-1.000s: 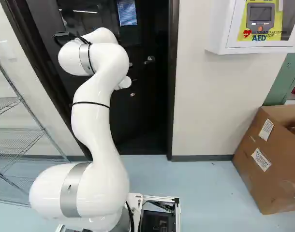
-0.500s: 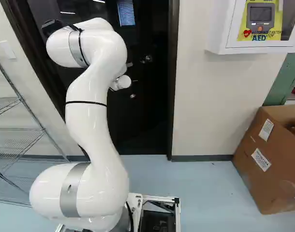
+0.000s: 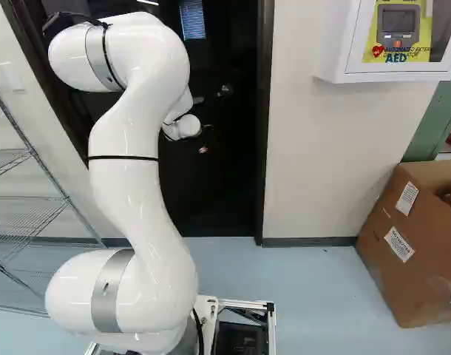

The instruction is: Open the door and move inside

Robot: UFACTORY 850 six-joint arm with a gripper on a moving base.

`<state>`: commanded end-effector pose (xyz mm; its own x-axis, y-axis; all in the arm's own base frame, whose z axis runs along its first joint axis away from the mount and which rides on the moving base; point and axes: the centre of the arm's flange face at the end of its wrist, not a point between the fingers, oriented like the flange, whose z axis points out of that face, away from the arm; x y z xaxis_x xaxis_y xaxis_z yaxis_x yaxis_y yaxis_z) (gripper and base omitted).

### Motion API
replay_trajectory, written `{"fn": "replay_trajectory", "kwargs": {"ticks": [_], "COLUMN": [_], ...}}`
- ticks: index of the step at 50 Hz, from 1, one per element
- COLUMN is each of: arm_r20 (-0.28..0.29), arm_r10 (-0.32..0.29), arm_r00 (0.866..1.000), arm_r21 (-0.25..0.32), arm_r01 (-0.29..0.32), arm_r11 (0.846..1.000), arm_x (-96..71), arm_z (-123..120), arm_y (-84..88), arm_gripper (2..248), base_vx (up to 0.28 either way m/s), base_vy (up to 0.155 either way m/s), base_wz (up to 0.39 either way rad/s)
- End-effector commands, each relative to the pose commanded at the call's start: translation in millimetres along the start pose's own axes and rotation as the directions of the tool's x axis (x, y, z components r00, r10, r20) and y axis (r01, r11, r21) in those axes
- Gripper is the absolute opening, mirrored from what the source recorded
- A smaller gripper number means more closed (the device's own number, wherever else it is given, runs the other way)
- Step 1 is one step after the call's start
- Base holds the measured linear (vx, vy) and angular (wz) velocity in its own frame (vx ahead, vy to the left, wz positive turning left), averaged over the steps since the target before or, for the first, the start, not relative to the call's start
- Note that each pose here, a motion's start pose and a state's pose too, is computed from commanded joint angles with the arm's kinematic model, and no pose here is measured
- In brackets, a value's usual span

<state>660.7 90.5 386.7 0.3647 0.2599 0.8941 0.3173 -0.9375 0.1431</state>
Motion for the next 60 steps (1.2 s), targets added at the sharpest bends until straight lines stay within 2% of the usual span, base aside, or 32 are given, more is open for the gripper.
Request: {"fn": "replay_trajectory", "kwargs": {"ticks": [43, 60], "arm_r20": [0.057, 0.036], "arm_r10": [0.112, 0.153], "arm_r00": [0.992, 0.988], "arm_r21": [-0.072, -0.105], "arm_r01": [-0.108, -0.149], "arm_r11": [0.992, 0.983], "arm_x": [-28.3, -37.7], "arm_z": [-85, -119], "arm_y": [4.2, 5.8], "arm_gripper": [247, 247], "base_vx": [0.0, 0.0], "base_vy": [0.0, 0.0], "base_wz": [0.0, 0.0]}}
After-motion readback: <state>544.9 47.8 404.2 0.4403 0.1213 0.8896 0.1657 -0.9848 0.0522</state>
